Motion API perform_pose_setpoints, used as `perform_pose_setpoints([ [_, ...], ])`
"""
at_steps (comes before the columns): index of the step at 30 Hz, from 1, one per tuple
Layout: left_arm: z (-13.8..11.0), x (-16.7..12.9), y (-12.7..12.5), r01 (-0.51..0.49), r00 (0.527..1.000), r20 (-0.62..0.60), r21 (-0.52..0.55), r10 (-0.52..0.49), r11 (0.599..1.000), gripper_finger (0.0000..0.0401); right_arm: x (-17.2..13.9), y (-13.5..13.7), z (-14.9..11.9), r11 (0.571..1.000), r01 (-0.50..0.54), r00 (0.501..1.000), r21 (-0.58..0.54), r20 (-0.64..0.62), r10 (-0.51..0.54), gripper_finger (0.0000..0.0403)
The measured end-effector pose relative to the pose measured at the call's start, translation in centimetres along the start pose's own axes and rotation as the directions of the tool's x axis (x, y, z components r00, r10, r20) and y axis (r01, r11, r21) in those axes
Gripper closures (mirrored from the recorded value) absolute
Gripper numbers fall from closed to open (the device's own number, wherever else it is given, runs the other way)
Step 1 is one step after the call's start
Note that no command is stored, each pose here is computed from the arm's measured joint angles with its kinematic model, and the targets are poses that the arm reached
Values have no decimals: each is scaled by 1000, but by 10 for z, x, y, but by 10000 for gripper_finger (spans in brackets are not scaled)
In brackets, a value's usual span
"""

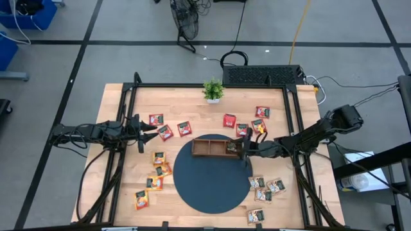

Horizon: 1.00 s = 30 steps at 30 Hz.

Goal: Pick & Place Tea
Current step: Put the brown tea bag into the right slot of the wooden organizer

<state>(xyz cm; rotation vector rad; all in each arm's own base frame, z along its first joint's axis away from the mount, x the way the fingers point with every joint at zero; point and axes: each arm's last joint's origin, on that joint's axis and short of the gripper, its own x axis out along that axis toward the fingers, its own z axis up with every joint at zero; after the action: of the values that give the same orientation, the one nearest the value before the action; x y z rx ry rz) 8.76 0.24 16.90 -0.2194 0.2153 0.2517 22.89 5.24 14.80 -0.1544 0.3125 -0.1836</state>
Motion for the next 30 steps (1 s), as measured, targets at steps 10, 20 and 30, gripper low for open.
perform_pose_setpoints([
  [10, 0, 0, 0, 0, 1000, 0, 0, 0, 1000, 240, 14, 2, 55, 994, -38, 930, -101, -367, -2, 204],
  [20, 0, 0, 0, 0, 1000, 0, 0, 0, 1000, 240, 25, 8, 69, 982, 110, 864, 152, -503, -19, 224],
  [30, 0, 0, 0, 0, 1000, 0, 0, 0, 1000, 240, 47, 21, 46, 981, 121, 836, 151, -548, -19, 229],
])
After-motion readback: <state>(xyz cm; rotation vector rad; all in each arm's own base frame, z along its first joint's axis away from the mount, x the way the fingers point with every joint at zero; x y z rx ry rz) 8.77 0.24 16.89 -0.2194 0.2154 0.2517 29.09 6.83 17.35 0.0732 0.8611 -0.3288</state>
